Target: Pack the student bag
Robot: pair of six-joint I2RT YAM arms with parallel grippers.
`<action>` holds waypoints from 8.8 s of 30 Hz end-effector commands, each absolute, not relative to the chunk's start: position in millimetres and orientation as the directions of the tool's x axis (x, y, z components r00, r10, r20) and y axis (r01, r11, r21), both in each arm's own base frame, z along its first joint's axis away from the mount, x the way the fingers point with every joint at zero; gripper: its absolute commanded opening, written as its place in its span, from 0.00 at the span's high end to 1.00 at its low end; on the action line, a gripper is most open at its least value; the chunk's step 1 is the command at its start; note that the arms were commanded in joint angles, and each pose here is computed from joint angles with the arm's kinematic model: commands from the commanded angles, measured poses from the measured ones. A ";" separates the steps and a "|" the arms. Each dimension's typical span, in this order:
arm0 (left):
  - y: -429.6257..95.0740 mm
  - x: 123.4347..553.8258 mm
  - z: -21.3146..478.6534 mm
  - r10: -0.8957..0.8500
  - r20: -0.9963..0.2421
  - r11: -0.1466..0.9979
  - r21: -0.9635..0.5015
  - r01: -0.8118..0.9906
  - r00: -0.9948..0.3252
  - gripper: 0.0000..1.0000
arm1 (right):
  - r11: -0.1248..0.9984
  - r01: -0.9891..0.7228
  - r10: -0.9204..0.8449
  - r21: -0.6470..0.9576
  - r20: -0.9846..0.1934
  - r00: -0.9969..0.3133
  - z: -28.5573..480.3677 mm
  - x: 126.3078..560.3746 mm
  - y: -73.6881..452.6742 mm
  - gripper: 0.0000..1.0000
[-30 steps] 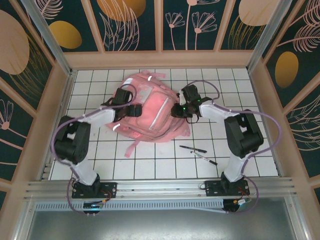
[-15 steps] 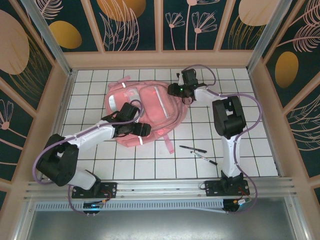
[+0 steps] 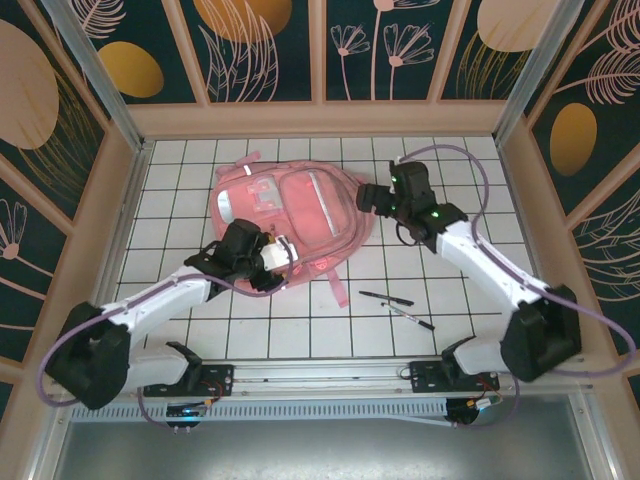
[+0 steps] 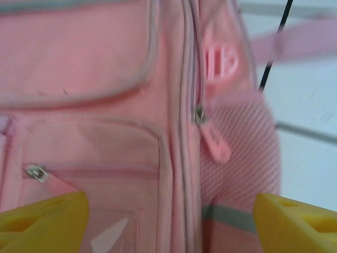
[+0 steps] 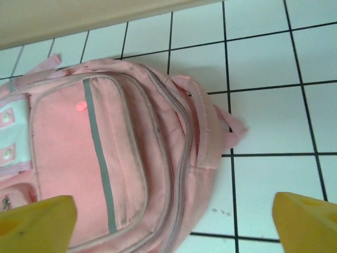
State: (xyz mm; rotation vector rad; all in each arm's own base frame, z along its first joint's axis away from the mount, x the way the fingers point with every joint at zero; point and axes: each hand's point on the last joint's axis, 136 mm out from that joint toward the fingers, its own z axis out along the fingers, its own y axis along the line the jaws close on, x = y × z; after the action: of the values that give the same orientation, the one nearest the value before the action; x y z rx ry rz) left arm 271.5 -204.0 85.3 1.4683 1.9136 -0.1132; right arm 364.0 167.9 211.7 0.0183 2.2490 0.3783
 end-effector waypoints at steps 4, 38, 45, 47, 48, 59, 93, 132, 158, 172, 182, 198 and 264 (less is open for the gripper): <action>-179.1 318.3 71.7 0.861 -0.484 0.433 0.532 0.728 -0.158 0.34 | 0.861 -0.166 0.182 0.480 -0.596 -0.782 179.0 321.3 173.3 0.01; -251.4 281.0 84.2 0.762 -0.623 0.326 0.135 0.936 -0.175 1.00 | 0.769 -0.305 0.061 0.562 -0.540 -0.840 89.9 301.8 346.1 0.52; -255.0 280.7 85.1 0.753 -0.628 0.331 0.104 0.938 -0.197 1.00 | 0.808 -0.258 0.080 0.530 -0.532 -0.843 101.5 284.9 329.3 0.54; -257.3 279.8 86.4 0.746 -0.636 0.328 0.094 0.940 -0.197 1.00 | 0.806 -0.263 0.076 0.531 -0.532 -0.843 100.4 283.6 330.7 0.56; -258.4 279.1 86.3 0.743 -0.639 0.326 0.086 0.941 -0.199 1.00 | 0.802 -0.264 0.077 0.535 -0.532 -0.843 99.4 283.3 332.6 0.56; -261.2 279.0 90.2 0.727 -0.657 0.327 0.076 0.942 -0.199 1.00 | 0.865 -0.220 0.106 0.451 -0.592 -0.799 78.3 312.3 334.6 0.67; -248.9 300.3 107.6 0.682 -0.700 0.415 0.132 0.900 -0.212 1.00 | 0.901 -0.241 0.020 0.360 -0.589 -0.808 56.7 288.2 319.7 0.77; -210.8 283.9 76.5 0.804 -0.589 0.332 0.333 0.882 -0.080 1.00 | 0.878 -0.278 -0.035 0.390 -0.527 -0.849 69.0 300.5 274.8 1.00; -45.4 421.9 157.4 0.201 -0.772 0.974 0.223 0.039 -0.603 0.04 | 0.508 -0.712 -0.382 0.485 -0.614 -0.691 99.2 281.4 329.8 1.00; -106.0 352.3 124.5 -0.553 -0.403 0.777 -0.565 -0.277 -0.729 0.12 | 0.304 -0.770 -0.406 0.561 -0.655 -0.638 106.5 259.8 440.6 1.00; -130.5 346.7 79.6 -0.621 -0.218 0.688 -0.612 -0.391 -0.753 0.10 | 0.286 -0.777 -0.433 0.561 -0.647 -0.627 97.6 231.8 446.6 1.00; -91.8 358.2 59.7 -0.592 -0.382 0.801 -0.376 -0.465 -0.710 1.00 | 0.699 -0.647 -0.423 0.304 -0.554 -0.717 63.9 250.4 376.9 1.00; -138.7 386.9 129.6 -0.386 -0.244 0.808 -0.554 -0.199 -0.890 1.00 | 0.736 -0.616 -0.365 0.281 -0.601 -0.711 92.8 314.2 348.3 1.00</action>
State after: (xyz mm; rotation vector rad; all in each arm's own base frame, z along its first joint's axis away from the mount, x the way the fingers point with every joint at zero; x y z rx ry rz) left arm 387.9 -136.6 113.8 -0.5181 2.6740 -0.7488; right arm 298.3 361.0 80.7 -0.8612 2.4497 0.7298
